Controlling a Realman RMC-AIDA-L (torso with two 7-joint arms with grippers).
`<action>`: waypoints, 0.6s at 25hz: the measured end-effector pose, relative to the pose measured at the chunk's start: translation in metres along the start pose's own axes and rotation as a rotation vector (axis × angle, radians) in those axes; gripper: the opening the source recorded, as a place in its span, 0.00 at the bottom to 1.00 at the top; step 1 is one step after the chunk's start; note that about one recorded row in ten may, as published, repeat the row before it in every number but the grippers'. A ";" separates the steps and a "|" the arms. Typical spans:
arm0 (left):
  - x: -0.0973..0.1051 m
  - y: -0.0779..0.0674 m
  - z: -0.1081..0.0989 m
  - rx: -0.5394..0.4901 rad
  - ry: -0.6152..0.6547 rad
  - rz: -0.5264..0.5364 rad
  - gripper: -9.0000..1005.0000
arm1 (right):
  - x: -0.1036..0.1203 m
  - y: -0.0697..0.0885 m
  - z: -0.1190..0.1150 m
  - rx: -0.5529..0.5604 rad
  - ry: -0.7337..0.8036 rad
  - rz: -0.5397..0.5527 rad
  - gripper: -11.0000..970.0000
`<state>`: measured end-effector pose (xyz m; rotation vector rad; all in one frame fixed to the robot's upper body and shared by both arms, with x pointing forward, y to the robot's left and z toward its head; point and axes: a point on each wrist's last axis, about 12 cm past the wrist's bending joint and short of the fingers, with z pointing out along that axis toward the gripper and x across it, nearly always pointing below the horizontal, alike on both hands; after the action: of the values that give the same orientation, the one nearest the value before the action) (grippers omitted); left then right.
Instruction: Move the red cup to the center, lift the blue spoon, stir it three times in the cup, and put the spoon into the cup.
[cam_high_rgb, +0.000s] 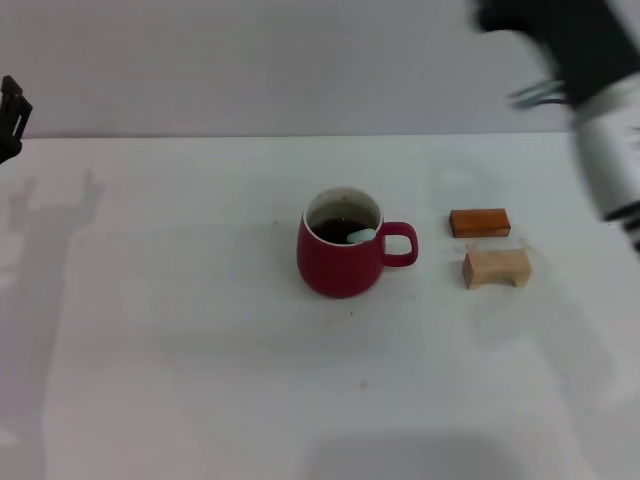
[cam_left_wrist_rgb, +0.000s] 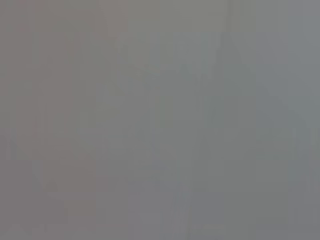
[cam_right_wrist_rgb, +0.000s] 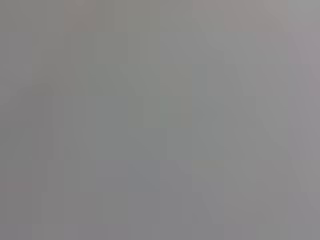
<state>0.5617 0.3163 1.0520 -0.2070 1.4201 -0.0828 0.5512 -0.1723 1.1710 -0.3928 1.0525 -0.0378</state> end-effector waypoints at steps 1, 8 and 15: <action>0.000 0.000 0.000 0.000 0.000 0.000 0.84 | 0.000 0.000 0.000 0.000 0.000 0.000 0.24; 0.001 -0.001 0.000 0.007 0.003 0.002 0.84 | 0.036 -0.046 -0.054 0.415 0.112 -0.025 0.23; 0.001 0.004 -0.004 -0.004 0.006 0.019 0.84 | 0.067 -0.083 -0.123 0.679 0.242 -0.008 0.23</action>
<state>0.5576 0.3198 1.0492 -0.1961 1.4285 -0.0650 0.4926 -0.3002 1.0890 0.2294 1.2043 -0.4467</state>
